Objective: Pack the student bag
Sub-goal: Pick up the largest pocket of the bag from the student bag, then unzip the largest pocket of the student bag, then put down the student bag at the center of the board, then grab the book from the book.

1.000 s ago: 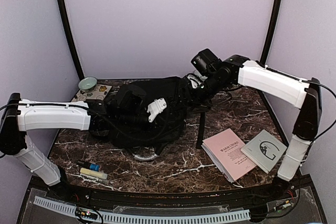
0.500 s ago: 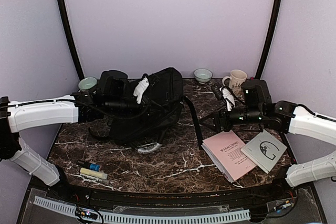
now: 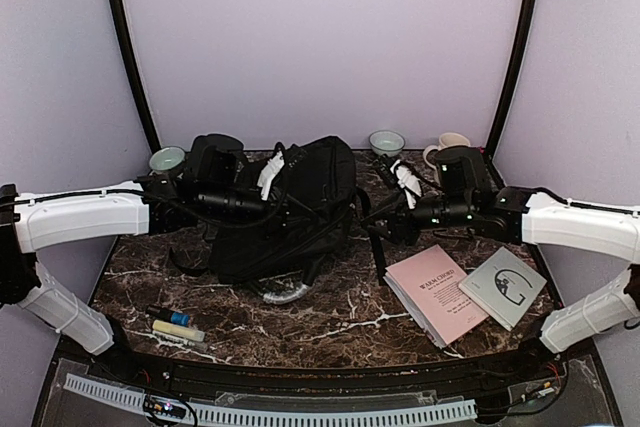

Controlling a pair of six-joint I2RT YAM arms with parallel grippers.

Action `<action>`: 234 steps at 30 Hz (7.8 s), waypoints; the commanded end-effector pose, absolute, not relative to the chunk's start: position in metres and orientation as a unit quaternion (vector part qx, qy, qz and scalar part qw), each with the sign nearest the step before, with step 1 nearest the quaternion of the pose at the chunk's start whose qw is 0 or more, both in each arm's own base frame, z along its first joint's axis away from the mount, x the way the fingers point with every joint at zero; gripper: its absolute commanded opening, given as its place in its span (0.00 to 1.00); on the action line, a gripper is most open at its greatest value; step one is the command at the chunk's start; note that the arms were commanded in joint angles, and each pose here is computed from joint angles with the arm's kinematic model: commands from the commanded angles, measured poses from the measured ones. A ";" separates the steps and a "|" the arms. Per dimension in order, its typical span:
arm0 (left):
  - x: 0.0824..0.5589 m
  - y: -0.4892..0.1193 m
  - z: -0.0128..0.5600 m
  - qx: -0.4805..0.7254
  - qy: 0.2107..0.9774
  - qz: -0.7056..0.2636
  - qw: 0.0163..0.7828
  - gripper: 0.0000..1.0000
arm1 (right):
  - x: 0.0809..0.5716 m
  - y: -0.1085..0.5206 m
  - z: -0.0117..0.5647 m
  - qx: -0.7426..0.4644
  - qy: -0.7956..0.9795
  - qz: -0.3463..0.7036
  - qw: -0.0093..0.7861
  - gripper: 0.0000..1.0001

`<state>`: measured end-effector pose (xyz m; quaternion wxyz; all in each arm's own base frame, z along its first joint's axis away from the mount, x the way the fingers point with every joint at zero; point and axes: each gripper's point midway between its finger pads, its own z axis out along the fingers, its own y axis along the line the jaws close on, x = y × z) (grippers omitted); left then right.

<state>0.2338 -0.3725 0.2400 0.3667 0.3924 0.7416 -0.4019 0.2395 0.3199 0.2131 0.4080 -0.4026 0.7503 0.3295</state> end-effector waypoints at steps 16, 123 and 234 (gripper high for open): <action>0.225 -0.381 0.285 0.400 0.701 -0.448 0.384 0.00 | 0.263 0.348 0.231 -0.434 0.713 0.319 0.449 0.23; 0.442 -0.399 0.472 -0.104 0.596 -0.682 0.410 0.00 | 0.209 0.412 0.183 -0.387 0.777 0.236 0.437 0.00; 0.290 -0.413 0.244 0.362 0.830 -0.327 0.272 0.86 | 0.195 0.010 0.053 0.568 0.711 0.315 0.269 0.56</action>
